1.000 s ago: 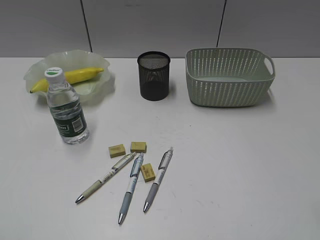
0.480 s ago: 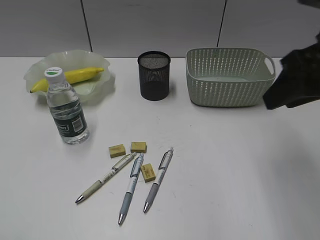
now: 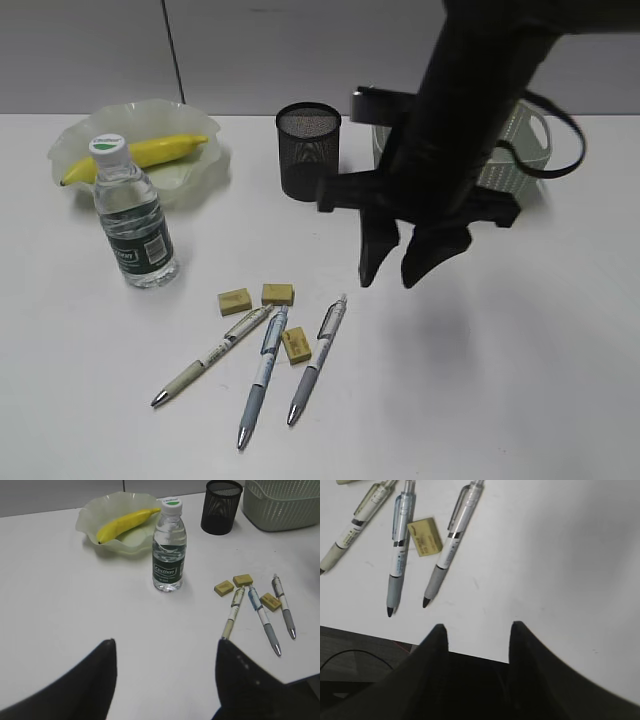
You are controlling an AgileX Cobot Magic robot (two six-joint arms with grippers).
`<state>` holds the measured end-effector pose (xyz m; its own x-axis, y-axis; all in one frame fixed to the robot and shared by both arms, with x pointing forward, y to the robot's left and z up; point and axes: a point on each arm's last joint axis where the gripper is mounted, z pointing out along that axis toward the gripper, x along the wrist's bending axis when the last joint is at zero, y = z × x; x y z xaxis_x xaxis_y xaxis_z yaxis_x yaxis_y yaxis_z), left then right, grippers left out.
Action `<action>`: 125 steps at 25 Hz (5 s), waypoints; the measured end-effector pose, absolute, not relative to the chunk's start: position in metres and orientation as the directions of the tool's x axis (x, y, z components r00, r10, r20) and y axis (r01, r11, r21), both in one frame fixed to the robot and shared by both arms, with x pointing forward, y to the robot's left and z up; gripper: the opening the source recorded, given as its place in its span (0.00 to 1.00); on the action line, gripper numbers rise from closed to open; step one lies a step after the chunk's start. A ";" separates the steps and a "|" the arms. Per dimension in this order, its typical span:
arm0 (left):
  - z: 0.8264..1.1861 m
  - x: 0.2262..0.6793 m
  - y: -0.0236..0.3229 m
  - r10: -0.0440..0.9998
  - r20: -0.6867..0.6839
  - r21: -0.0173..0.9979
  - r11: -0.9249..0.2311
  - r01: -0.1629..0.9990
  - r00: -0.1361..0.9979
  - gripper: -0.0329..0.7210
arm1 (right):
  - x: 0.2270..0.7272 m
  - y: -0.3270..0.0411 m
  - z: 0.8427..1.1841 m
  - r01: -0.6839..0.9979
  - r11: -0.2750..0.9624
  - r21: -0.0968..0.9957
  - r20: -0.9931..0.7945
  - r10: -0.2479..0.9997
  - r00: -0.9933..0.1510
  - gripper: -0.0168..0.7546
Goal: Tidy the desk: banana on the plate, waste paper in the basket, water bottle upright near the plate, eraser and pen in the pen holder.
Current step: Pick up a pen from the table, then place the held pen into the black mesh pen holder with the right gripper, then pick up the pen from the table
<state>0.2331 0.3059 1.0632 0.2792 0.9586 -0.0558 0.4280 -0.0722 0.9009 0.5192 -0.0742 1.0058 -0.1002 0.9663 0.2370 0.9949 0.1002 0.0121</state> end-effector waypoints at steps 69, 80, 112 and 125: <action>1.063 0.233 0.306 0.958 -0.056 0.903 -0.070 0.423 0.280 0.63 | 0.677 0.008 1.069 0.524 0.159 0.837 0.019 0.948 -0.318 0.19; 1.063 0.233 0.306 0.958 -0.056 0.903 -0.070 0.423 0.280 0.63 | 0.701 0.015 0.998 0.519 0.257 0.816 -0.075 0.935 -0.346 0.19; 1.063 0.233 0.306 0.958 -0.057 0.903 -0.070 0.423 0.280 0.63 | 0.608 -0.033 1.125 0.747 0.379 0.546 -0.022 0.898 -0.440 0.48; 1.063 0.233 0.306 0.958 -0.057 0.903 -0.070 0.423 0.280 0.62 | 0.477 -0.136 1.126 0.800 0.456 0.390 -0.102 0.885 -0.454 0.42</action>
